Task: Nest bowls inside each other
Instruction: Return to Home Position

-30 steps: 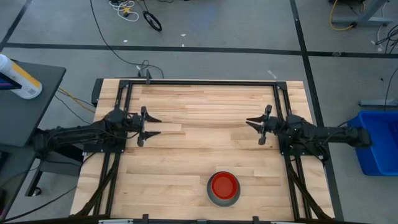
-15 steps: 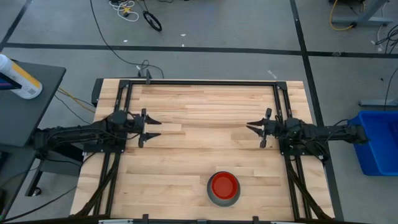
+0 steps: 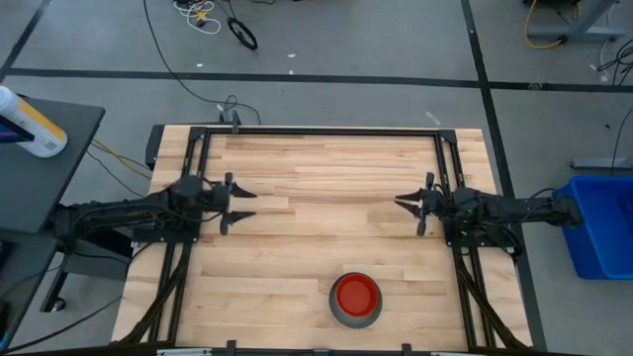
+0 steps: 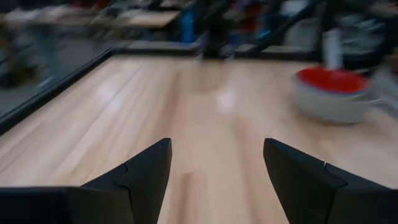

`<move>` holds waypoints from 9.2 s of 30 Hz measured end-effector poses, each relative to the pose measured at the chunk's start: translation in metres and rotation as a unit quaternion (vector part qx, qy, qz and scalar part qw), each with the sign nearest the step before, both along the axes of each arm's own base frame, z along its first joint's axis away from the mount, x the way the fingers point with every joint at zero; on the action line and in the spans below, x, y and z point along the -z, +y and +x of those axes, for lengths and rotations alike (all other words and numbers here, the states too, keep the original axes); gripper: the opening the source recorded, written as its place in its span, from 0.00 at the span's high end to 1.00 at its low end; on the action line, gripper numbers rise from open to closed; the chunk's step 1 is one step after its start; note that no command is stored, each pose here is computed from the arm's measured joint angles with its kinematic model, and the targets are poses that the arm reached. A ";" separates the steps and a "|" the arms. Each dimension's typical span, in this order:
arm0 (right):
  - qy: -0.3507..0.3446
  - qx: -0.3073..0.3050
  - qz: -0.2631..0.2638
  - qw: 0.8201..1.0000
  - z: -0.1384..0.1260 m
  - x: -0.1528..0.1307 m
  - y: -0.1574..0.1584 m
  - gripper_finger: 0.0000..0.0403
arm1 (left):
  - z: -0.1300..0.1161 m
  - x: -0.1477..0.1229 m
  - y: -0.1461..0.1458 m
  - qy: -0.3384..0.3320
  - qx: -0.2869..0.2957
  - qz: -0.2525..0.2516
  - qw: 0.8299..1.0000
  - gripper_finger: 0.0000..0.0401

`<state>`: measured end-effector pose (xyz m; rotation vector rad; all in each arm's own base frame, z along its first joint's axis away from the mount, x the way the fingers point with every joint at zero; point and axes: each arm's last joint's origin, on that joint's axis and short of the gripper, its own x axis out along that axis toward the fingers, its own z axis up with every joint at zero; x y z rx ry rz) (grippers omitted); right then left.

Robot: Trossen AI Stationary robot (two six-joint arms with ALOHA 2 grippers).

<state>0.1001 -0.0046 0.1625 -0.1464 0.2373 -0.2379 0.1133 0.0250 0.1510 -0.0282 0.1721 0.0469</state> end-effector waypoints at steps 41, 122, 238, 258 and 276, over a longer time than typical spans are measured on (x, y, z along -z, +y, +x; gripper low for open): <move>-0.015 -0.022 0.014 1.000 -0.001 -0.002 0.007 0.84 | -0.016 -0.018 -0.026 -0.106 0.007 -0.003 0.994 0.35; -0.018 -0.072 -0.007 0.997 0.010 0.011 0.008 0.84 | -0.016 -0.016 -0.029 -0.097 0.031 -0.033 0.994 0.35; -0.124 -0.082 -0.044 0.988 -0.003 -0.008 0.006 0.84 | -0.016 -0.016 -0.029 -0.096 0.044 0.077 0.991 0.35; -0.124 -0.082 -0.044 0.988 -0.003 -0.008 0.006 0.84 | -0.016 -0.016 -0.029 -0.096 0.044 0.080 0.991 0.35; -0.124 -0.082 -0.044 0.988 -0.003 -0.008 0.006 0.84 | -0.016 -0.016 -0.029 -0.096 0.044 0.080 0.991 0.35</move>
